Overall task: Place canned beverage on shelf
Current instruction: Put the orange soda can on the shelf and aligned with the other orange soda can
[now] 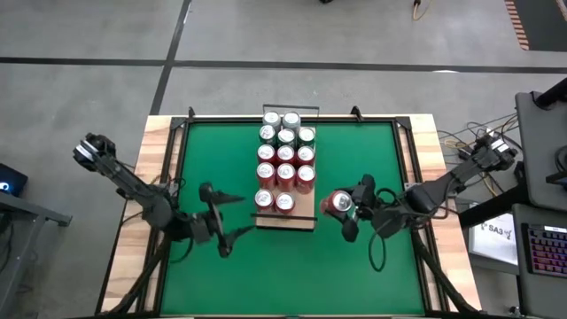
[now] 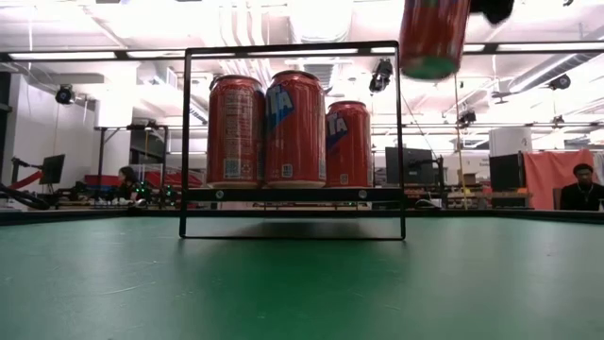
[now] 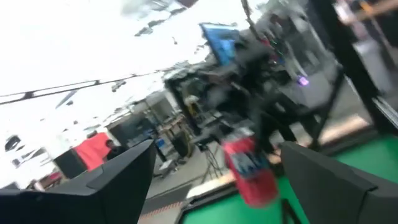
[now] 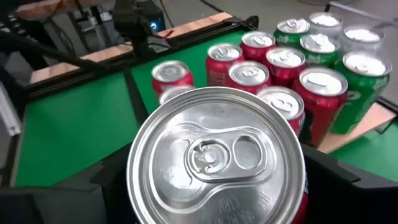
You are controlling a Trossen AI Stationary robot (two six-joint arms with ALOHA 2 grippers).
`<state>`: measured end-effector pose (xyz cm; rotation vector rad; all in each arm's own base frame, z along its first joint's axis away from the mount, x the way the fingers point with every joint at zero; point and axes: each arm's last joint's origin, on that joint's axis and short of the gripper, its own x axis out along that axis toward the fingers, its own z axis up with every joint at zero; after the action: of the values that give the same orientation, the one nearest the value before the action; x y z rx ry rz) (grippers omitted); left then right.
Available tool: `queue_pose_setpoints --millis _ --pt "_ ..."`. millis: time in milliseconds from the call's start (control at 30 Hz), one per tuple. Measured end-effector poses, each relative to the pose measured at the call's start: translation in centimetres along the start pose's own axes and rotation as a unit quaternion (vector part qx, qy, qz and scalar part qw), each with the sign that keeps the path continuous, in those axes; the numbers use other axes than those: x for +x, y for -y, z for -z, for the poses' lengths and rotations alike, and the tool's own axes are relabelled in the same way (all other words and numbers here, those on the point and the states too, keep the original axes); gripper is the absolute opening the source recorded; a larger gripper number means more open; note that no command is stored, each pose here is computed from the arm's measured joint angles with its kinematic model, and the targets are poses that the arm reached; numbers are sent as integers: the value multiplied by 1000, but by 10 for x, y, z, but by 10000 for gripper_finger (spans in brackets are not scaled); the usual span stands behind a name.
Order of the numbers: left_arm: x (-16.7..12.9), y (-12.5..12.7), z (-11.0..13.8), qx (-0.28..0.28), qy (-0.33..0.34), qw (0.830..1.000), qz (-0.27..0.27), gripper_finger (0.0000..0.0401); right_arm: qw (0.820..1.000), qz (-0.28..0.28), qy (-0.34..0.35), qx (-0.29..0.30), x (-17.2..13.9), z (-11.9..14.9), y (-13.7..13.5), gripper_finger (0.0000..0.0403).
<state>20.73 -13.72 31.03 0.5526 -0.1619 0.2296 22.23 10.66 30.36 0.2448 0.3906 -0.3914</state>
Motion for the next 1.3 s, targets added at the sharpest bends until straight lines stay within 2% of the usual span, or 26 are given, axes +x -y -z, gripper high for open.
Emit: queue_pose_setpoints --millis 67,267,433,600,967,1300 --pt "-6 -9 4 -16 8 1000 -14 329 1000 8 2 8 9 11 6 299" --pt "-22 -19 22 -10 7 1000 -23 329 997 39 -12 64 25 35 19 299" --pt "-27 -21 29 -1 3 1000 -23 329 994 50 -11 92 34 40 19 299" --pt "-28 -22 31 -1 4 1000 -25 329 994 60 -16 87 49 46 13 299" --pt "-28 -21 32 0 3 1000 -25 329 993 83 -12 79 71 27 6 299" --pt "-28 -21 32 0 3 1000 -25 329 991 95 -23 92 83 32 7 299"
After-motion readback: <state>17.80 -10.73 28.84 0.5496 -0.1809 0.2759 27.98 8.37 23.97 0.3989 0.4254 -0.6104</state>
